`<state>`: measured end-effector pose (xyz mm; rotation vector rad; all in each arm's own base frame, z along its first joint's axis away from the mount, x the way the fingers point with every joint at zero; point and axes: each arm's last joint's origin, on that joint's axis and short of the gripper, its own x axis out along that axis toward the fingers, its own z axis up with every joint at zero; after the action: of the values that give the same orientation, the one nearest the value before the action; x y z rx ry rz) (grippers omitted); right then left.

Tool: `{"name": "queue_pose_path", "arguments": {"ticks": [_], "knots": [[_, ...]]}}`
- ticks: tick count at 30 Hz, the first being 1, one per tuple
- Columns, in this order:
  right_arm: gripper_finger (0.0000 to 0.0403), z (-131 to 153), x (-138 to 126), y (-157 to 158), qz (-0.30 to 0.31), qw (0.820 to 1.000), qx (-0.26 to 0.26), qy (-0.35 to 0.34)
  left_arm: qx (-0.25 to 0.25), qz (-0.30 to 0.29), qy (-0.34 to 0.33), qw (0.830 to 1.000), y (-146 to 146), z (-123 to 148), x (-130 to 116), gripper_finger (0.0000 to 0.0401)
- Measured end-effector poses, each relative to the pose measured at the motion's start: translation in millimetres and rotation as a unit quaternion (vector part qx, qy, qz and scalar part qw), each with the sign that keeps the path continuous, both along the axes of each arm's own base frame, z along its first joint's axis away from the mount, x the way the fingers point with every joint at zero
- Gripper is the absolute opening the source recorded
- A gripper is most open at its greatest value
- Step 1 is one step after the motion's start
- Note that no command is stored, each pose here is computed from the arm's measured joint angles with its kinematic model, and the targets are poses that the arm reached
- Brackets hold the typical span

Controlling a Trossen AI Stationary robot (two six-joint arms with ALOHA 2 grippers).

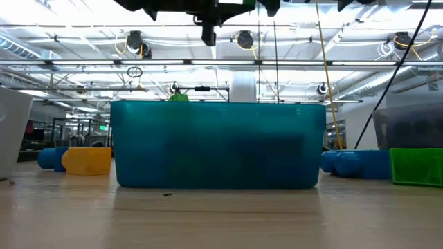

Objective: Pick & Place Toys
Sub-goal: Put the green game piece into the blue bin

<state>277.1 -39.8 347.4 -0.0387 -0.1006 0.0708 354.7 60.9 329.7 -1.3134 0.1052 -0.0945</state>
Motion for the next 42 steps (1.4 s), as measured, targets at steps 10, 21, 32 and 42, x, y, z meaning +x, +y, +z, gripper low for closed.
{"name": "queue_pose_path", "arguments": {"ticks": [10,21,32,42], "knots": [[0.0197,-2.3,-1.2,-8.0,-0.01,1.0,0.005,0.011,0.012,-0.025,-0.002,1.0,-2.2,3.6,4.9,0.016],[0.0197,-12.2,-2.1,-16.0,-0.006,0.998,0.022,0.056,0.022,-0.042,-0.031,0.998,0.3,13.2,1.2,0.015],[0.0197,-6.3,-2.2,-15.9,-0.004,1.0,0.014,0.026,0.016,-0.042,-0.009,0.999,5.0,8.7,0.3,0.0155],[0.0194,-6.0,-2.5,-16.0,-0.005,1.0,0.014,0.026,0.015,-0.042,-0.009,0.999,9.6,8.3,-0.6,0.0161]]}}
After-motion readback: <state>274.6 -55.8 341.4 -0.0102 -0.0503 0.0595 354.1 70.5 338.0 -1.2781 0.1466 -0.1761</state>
